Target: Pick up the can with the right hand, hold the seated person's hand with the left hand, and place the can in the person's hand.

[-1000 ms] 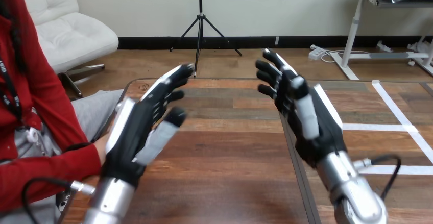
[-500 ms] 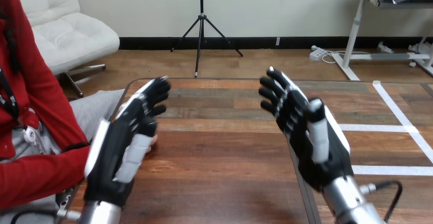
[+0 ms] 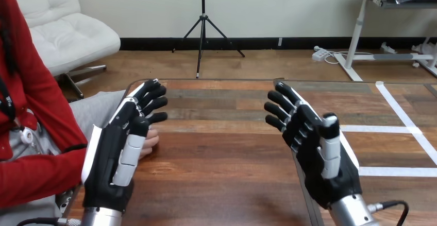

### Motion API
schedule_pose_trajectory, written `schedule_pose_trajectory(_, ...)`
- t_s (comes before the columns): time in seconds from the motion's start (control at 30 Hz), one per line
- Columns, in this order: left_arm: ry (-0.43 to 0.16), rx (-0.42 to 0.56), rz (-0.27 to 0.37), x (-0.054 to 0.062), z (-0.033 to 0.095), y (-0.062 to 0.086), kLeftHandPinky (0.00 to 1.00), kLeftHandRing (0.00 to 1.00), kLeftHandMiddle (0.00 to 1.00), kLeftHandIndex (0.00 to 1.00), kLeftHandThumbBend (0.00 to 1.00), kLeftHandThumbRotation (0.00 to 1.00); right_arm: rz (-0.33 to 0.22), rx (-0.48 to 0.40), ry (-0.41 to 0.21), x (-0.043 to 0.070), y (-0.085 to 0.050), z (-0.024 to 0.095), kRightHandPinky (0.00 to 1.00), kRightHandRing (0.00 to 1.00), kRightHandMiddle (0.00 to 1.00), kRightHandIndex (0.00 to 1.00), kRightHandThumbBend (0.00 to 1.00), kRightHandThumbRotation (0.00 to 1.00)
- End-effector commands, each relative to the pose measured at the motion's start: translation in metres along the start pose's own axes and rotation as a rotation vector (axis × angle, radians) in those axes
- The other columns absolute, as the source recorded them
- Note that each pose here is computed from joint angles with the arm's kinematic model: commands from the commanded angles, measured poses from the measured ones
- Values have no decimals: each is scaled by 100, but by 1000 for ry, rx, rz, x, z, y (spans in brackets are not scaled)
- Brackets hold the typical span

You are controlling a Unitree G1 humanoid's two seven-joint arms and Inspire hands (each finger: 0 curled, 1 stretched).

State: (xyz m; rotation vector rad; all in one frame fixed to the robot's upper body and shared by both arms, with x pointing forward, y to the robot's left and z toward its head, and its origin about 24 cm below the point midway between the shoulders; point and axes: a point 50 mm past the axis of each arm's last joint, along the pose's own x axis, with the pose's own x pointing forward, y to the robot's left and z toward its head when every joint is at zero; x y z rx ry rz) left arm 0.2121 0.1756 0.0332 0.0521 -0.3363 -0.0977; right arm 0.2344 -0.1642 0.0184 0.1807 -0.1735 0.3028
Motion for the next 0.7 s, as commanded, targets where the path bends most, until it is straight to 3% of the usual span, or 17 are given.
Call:
schedule_pose_trajectory(0.0,-126,-20,-5,17,21,-3,71,81,82,82,74,93,17,2,-134,12,3,20,92,90,91,92,100,100)
schedule_pose_trajectory(0.67,-118,-43,-16,16,21,-11,68,78,79,78,70,95,-1,-45,-144,5,4,17,92,89,90,90,100,100)
